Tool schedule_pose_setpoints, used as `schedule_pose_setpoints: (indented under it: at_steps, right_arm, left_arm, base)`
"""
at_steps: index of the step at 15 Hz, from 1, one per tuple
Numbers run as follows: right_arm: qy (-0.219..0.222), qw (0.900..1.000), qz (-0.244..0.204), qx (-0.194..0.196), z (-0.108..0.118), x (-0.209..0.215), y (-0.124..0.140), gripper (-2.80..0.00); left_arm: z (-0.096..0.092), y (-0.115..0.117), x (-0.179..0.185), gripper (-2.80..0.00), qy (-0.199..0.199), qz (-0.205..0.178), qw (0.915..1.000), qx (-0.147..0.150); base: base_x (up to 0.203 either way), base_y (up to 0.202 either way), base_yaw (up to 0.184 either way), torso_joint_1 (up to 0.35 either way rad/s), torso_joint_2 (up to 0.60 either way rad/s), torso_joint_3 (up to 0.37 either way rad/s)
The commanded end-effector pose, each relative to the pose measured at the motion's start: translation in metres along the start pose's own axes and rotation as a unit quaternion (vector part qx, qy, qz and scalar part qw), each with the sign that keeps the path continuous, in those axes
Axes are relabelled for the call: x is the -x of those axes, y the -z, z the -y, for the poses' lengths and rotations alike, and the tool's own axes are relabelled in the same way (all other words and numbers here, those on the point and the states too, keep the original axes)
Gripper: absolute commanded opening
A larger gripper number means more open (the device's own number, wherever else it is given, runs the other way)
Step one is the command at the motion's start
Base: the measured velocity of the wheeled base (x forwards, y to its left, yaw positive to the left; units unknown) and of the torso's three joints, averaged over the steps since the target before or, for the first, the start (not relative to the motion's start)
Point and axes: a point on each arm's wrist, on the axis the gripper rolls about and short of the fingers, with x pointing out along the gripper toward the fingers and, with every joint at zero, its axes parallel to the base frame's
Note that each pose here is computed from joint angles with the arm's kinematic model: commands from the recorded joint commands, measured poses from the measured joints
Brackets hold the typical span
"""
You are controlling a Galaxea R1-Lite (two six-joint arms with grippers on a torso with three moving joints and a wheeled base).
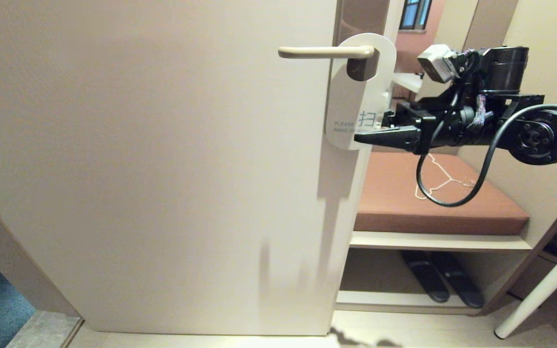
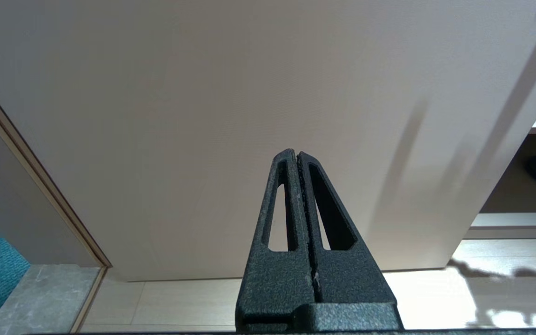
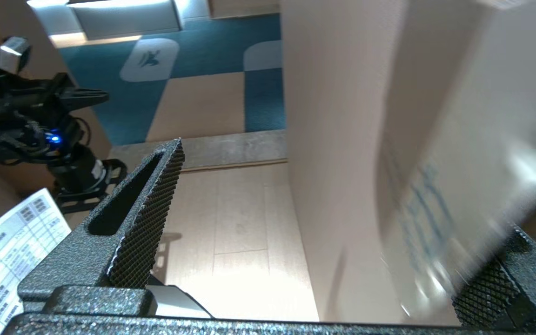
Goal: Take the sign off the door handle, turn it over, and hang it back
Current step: Take down the sign
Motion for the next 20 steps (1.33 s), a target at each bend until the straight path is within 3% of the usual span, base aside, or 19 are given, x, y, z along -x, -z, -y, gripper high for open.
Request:
schedule_pose_setpoints:
  at_steps: [1, 20]
  right_arm:
    - [-0.013, 1.0, 0.0, 0.001, 0.0011, -0.0074, 0.0013, 0.0]
    - [-0.004, 1.0, 0.002, 0.01, 0.0043, -0.0043, -0.0007, 0.0]
  left_arm:
    - [0.0, 0.0003, -0.0001, -2.8, 0.0, -0.001, 1.0, 0.0]
    - [0.0, -0.0002, 0.0, -2.8, 0.0, 0.0, 1.0, 0.0]
  base:
    - [0.0, 0.0, 0.0, 0.0, 0.0, 0.0]
    - [0.0, 0.0, 0.0, 0.0, 0.0, 0.0]
